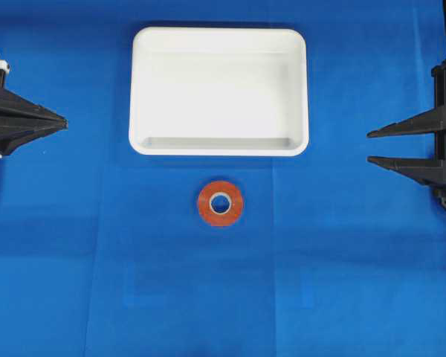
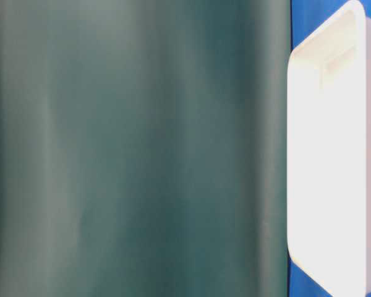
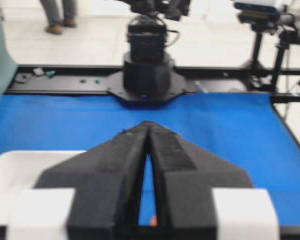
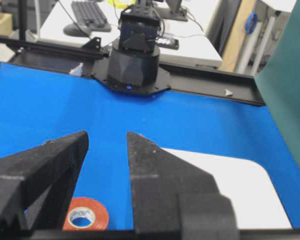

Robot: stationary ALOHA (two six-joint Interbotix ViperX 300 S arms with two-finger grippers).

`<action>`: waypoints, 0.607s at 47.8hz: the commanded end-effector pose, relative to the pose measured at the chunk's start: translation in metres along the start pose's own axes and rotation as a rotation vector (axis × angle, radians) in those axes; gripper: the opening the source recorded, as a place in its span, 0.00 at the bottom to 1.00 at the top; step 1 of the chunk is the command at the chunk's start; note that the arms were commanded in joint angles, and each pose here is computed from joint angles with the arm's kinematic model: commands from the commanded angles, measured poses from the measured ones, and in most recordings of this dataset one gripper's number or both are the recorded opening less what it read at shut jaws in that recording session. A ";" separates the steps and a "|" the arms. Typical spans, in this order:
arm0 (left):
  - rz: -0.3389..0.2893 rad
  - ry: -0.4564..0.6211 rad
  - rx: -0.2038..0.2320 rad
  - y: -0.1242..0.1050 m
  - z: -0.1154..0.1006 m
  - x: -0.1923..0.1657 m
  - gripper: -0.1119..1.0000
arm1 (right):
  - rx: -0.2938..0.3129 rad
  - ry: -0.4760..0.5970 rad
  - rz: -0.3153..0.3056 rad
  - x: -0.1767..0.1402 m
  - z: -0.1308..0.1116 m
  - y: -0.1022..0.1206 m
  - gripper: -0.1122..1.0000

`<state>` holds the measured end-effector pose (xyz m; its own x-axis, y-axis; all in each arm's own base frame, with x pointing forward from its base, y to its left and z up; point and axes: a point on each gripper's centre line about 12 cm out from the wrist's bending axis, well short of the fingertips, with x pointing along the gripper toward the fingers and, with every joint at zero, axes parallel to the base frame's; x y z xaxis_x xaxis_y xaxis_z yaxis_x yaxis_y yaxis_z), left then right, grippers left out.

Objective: Place one roll of tape in the white case with the left arm.
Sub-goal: 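Move the left gripper toward the orange tape roll in front of the tray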

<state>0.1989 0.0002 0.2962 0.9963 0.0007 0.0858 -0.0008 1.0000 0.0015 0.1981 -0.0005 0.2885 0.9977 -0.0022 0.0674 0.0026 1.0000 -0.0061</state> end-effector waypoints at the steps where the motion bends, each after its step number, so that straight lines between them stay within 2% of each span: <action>1: -0.032 0.017 0.023 -0.006 -0.002 0.004 0.10 | 0.000 -0.029 -0.013 0.004 0.013 -0.003 0.10; 8: -0.089 0.019 0.009 -0.018 -0.004 0.008 0.10 | -0.001 -0.011 -0.016 0.007 0.011 -0.003 0.02; 14: -0.151 0.002 0.003 -0.032 -0.007 0.018 0.10 | -0.002 0.000 -0.022 0.009 0.009 -0.005 0.00; 23: -0.172 0.029 -0.006 -0.041 -0.023 0.047 0.10 | -0.003 0.009 -0.025 0.011 0.006 -0.005 0.00; 29: -0.178 0.086 -0.033 -0.048 -0.035 0.077 0.11 | -0.005 0.016 -0.029 0.011 0.005 -0.006 0.00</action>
<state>0.2588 -0.0418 0.2624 0.9859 -0.1674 -0.0048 0.1673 0.9857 -0.0177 0.2055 -0.0056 0.2857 0.9991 -0.0267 0.0337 0.0270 0.9996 -0.0076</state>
